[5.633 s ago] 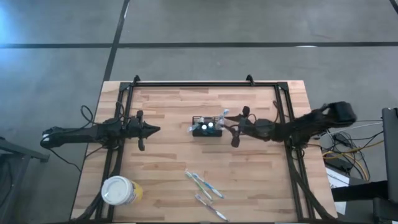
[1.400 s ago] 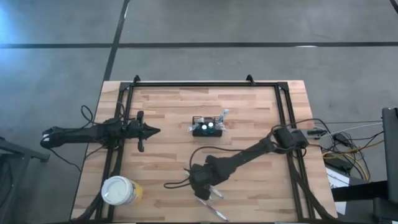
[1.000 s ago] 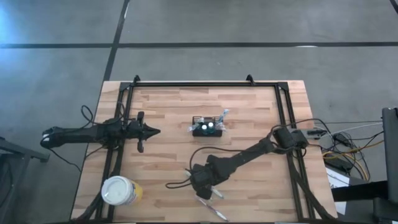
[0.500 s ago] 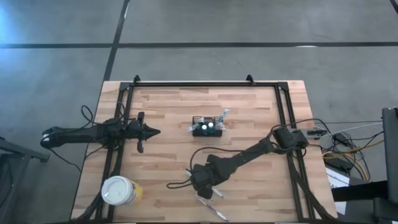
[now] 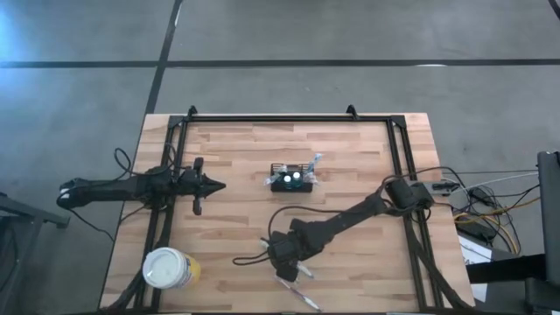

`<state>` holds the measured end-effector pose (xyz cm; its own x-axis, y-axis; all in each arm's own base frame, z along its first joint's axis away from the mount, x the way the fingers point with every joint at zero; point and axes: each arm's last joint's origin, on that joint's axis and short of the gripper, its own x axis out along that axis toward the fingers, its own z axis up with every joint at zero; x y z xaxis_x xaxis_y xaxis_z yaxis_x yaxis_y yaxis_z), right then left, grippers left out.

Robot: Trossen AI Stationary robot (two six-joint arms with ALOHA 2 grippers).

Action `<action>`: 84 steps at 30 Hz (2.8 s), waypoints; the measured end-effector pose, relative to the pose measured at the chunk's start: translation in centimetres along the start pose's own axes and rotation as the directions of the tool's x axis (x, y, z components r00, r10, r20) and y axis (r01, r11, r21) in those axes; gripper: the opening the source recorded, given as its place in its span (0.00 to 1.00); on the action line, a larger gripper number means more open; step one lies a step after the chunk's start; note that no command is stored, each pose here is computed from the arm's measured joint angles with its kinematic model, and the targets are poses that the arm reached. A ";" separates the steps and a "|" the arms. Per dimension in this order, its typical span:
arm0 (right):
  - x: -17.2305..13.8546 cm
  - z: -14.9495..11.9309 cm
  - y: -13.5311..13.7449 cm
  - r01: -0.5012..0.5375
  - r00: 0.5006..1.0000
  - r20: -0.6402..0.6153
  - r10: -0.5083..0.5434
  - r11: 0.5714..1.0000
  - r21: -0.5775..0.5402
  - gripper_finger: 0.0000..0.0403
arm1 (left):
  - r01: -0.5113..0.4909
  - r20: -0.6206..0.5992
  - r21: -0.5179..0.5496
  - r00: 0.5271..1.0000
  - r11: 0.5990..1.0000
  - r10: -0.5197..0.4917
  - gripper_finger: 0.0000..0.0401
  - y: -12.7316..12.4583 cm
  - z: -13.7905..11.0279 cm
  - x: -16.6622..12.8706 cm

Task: Pick & Place toothbrushing station
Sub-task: Put the blue toothbrush into the wire organizer

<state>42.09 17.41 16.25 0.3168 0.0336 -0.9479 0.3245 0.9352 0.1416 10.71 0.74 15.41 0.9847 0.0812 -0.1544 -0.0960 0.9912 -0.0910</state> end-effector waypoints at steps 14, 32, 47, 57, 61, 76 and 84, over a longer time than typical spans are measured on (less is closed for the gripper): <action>2.6 -0.9 0.0 0.025 0.998 -0.050 -0.026 0.999 -0.026 0.38 | 0.002 -0.005 0.000 1.000 1.000 -0.002 0.01 0.0 0.0 0.0; 0.4 -0.9 -0.6 0.115 0.993 0.000 -0.116 0.987 -0.111 0.03 | 0.002 -0.006 0.005 1.000 1.000 -0.002 0.01 0.0 -0.1 0.0; -9.1 -0.6 -1.3 0.158 0.891 0.455 -0.016 0.948 -0.276 0.02 | 0.003 -0.006 0.005 1.000 1.000 -0.003 0.01 0.0 -0.1 0.0; -14.5 -4.4 -5.8 0.105 0.706 0.684 0.185 0.928 -0.358 0.02 | 0.003 -0.003 0.017 1.000 1.000 -0.003 0.01 0.0 0.0 0.0; -16.5 -7.0 -8.6 0.086 0.591 0.768 0.247 0.927 -0.364 0.02 | 0.002 0.000 0.050 1.000 0.999 -0.002 0.01 0.0 0.1 0.0; -18.8 -15.4 -17.0 0.130 0.344 0.881 0.326 0.912 -0.389 0.02 | 0.000 0.080 0.104 0.997 0.995 -0.009 0.01 -0.1 0.9 -0.1; -17.7 -18.9 -20.2 0.142 0.224 0.912 0.343 0.915 -0.378 0.02 | 0.003 0.112 0.087 0.994 0.996 -0.013 0.01 -0.1 1.3 -0.1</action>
<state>13.06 4.63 24.76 0.9953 0.0065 0.0968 0.0045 0.9936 -0.1129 10.79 0.74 16.74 0.9959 0.0796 -0.0425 -0.0799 0.9968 -0.0055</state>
